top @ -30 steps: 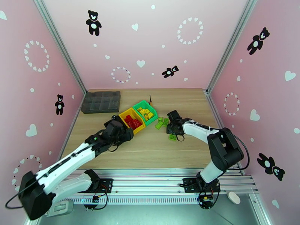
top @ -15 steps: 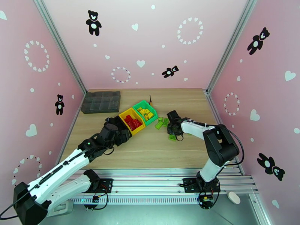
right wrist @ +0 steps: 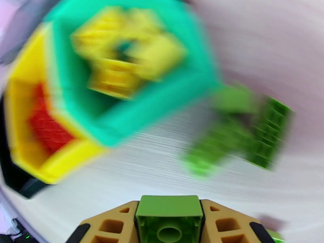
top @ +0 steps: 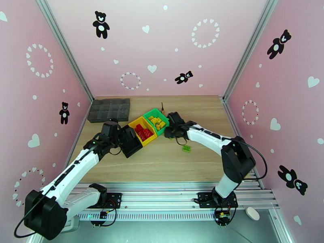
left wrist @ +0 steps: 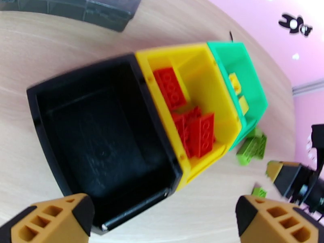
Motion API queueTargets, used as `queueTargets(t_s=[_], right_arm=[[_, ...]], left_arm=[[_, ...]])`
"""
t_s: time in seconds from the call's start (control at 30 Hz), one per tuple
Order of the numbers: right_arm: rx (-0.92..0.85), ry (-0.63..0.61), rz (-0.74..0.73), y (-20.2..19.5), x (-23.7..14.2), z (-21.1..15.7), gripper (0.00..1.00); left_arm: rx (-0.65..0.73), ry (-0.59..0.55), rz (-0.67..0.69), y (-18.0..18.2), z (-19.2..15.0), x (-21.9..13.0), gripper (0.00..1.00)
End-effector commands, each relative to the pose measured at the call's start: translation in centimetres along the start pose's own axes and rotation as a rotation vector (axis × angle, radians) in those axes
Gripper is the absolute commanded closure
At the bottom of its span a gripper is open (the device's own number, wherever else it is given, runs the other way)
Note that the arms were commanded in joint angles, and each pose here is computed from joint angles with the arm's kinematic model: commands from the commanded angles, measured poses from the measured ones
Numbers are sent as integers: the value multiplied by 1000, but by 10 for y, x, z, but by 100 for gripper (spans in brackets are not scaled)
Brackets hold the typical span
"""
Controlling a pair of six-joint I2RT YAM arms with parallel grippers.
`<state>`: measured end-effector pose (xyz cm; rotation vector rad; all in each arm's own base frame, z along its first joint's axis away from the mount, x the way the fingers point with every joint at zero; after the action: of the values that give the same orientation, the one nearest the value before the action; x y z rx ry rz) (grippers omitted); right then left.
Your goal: Sort the legos into containers by color
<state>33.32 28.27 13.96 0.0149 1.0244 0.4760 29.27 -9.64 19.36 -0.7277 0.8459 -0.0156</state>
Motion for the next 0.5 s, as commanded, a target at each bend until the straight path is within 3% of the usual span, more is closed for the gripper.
queueTargets(t_s=[0.0, 0.3, 0.47], right_arm=[[-60, 35, 140, 53, 12, 3, 85], [-170, 51, 338, 164, 38, 13, 85], [-187, 58, 361, 193, 58, 19, 82]], left_arm=[[-30, -28, -92, -12, 26, -11, 1], [-263, -122, -135, 37, 78, -22, 1], [-409, -123, -157, 74, 76, -16, 2]])
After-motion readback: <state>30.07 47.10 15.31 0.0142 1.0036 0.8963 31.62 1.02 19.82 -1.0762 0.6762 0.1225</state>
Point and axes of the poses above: each hand's point on the last joint's axis, 136 mm out from that joint toward the fingers, its own x axis out along the fingers, its own y axis along the line the jaws close on, z = x × y, the point moved 3 cm from there along -x, back along the fingers, and after that the axes turned 6 degrees about -x, right-handed, at the moved point
